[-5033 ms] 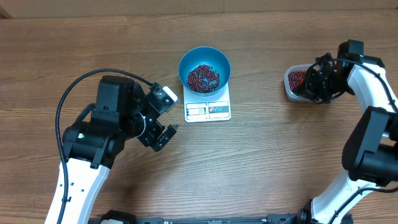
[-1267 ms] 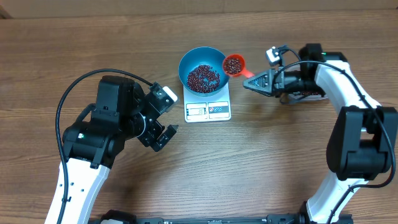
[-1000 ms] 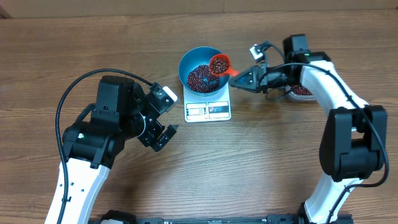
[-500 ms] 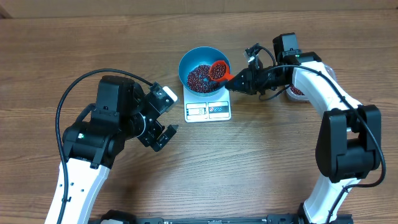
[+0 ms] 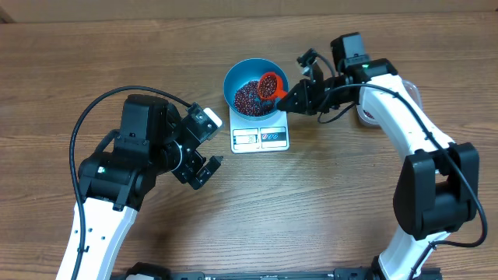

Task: Scoop item into bowl and weigh 150g on scale
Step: 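Tilt the red scoop with the right gripper to pour beans into the bowl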

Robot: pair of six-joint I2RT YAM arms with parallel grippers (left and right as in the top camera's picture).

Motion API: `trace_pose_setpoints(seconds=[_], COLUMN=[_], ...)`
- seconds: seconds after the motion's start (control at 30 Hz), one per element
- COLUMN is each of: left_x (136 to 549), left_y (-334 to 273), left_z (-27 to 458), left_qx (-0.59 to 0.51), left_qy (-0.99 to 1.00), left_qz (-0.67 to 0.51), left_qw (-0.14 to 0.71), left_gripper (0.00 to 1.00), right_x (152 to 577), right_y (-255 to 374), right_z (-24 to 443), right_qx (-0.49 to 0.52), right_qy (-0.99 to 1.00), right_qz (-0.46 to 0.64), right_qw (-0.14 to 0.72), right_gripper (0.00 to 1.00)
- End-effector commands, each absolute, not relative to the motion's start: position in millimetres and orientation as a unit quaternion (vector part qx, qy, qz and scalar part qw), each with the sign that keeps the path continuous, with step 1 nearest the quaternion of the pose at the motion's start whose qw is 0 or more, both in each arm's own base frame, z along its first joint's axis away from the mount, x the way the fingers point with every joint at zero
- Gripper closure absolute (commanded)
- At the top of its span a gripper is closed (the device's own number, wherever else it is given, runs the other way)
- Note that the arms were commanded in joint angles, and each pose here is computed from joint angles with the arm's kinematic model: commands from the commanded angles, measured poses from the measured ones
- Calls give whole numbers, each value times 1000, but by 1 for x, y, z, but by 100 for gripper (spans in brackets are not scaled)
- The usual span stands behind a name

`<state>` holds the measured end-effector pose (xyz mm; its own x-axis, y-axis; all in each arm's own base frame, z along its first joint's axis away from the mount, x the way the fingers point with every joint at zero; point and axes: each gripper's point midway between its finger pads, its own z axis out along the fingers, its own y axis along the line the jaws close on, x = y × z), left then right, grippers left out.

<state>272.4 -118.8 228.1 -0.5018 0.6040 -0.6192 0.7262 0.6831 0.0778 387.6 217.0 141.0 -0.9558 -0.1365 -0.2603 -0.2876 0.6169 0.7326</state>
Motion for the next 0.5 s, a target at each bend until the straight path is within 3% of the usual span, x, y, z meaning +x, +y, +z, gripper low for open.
trace_pose_setpoints(seconds=[0.0,0.47], left_x=[277,277], left_y=[-118,-118], left_z=[237,237], left_qx=[379,379], left_qy=[860,860], left_qz=[-94,-94], left_qw=[327,327], left_gripper=[0,0], right_x=[393,400], right_y=[220,221], right_z=[157,166], right_qx=[-149,-201], right_qy=[902,939], right_qz=[382,208], right_qw=[132,188], right_gripper=[96,96])
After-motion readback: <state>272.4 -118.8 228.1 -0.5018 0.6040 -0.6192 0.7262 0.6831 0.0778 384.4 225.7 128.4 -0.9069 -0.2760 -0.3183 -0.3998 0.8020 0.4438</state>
